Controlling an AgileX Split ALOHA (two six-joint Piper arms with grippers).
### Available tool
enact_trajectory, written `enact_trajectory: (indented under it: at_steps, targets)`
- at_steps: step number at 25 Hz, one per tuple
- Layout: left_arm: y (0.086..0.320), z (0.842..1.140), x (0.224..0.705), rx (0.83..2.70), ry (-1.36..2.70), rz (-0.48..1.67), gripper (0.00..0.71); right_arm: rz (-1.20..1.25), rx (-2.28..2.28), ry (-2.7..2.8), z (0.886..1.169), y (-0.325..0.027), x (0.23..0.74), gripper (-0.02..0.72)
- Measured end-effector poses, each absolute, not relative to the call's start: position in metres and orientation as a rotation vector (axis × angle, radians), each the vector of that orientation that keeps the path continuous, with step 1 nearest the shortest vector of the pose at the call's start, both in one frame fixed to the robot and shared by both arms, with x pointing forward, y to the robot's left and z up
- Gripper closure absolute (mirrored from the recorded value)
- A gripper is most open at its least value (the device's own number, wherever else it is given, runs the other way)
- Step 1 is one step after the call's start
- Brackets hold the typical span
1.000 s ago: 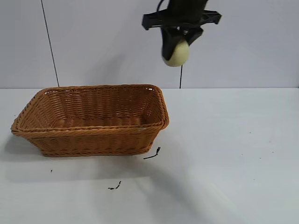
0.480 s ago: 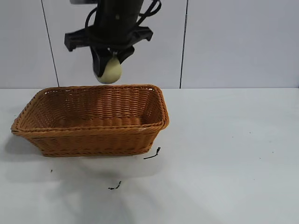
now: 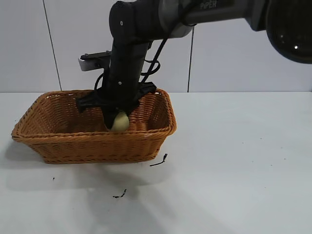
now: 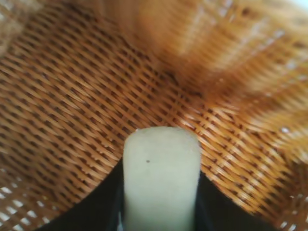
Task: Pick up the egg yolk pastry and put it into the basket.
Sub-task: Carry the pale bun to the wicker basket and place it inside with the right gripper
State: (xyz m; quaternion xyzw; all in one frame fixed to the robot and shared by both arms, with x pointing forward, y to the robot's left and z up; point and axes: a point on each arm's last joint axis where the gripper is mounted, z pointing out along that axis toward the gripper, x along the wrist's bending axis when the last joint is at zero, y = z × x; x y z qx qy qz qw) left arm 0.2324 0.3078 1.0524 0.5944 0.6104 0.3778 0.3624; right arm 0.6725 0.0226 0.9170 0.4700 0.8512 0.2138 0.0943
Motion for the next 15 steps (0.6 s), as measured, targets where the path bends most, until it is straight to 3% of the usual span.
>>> enact_trajectory:
  at_steps: [4, 6, 15]
  targets:
    - [0.308, 1.052, 0.232, 1.531, 1.572, 0.973, 0.014, 0.629, 1.340, 2.544, 0.921, 0.022, 0.672, 0.168]
    - [0.308, 1.052, 0.232, 1.531, 1.572, 0.973, 0.014, 0.622, 1.312, 2.557, 0.927, 0.021, 0.671, 0.092]
    - [0.308, 1.052, 0.232, 1.531, 1.572, 0.973, 0.014, 0.796, 1.344, 2.392, 1.023, -0.011, 0.693, 0.043]
